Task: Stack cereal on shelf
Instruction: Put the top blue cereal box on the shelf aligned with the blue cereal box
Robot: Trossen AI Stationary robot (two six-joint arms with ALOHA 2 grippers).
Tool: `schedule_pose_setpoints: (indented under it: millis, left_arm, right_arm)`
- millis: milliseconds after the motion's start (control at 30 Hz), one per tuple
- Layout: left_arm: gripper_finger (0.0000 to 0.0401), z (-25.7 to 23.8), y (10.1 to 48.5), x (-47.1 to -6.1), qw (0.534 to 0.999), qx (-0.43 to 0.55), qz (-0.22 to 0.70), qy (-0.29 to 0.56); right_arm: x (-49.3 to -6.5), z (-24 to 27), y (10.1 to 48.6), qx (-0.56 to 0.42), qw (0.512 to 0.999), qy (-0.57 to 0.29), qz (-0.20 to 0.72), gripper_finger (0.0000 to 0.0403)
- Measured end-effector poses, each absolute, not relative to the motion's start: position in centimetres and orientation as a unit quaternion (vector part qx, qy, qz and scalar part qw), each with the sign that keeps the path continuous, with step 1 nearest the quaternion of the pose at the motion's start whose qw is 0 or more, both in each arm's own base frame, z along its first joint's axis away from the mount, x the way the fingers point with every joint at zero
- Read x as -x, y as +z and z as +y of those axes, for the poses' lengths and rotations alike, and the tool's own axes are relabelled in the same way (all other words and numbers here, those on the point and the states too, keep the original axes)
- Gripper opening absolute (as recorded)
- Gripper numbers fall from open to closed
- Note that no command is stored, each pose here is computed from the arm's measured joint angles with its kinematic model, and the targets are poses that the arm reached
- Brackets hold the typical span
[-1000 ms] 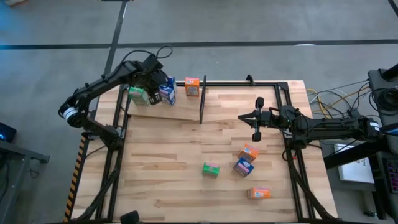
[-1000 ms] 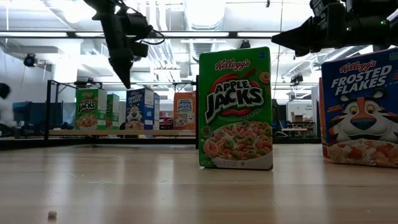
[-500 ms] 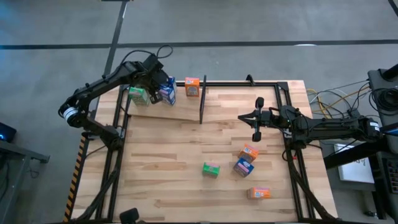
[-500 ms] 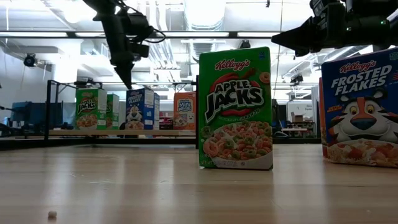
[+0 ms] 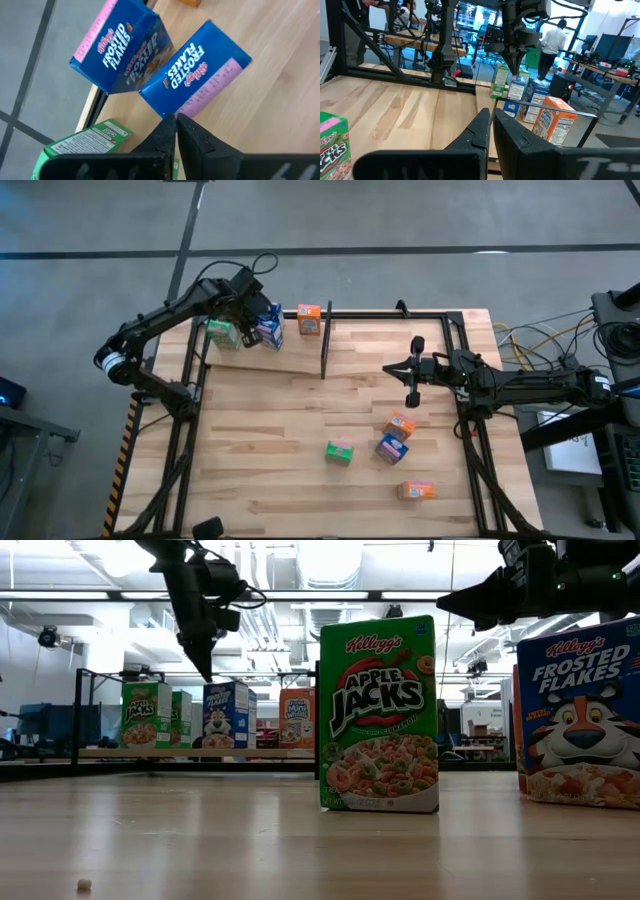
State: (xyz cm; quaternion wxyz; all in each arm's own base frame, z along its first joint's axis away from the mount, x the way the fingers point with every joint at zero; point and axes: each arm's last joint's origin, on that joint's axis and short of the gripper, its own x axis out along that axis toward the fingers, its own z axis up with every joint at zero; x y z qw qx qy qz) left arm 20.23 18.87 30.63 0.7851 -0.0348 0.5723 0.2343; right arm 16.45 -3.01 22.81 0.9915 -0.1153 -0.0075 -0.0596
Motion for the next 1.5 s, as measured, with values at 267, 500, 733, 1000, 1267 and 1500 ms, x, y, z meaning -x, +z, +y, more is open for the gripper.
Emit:
schedule_pose_setpoints:
  millis: [267,500,733,1000,1267,1500]
  left_arm:
    - [0.0,18.7,31.9,-20.3,0.79,0.046,0.561,0.243]
    - [0.0,19.1,32.0,-20.9,0.802,0.025,0.545,0.244]
    - [0.0,19.6,31.0,-21.4,0.795,0.03,0.558,0.237]
    - [0.0,19.4,30.8,-21.2,0.784,0.056,0.568,0.244]
    - [0.0,19.3,30.7,-21.1,0.778,0.083,0.566,0.259]
    - [0.0,19.3,31.2,-21.1,0.777,0.118,0.549,0.287]
  right_arm:
    - [-16.5,-3.0,22.8,0.115,0.992,-0.06,-0.007,0.0012]
    - [-16.5,-3.0,22.8,0.115,0.992,-0.06,-0.007,0.0012]
    - [-16.5,-3.0,22.8,0.116,0.991,-0.06,-0.007,0.0012]
    - [-16.5,-3.0,22.8,0.116,0.991,-0.06,-0.007,0.0012]
    - [-16.4,-3.0,22.8,0.116,0.991,-0.059,-0.008,0.0012]
    - [-16.5,-3.0,22.8,0.116,0.991,-0.06,-0.007,0.0012]
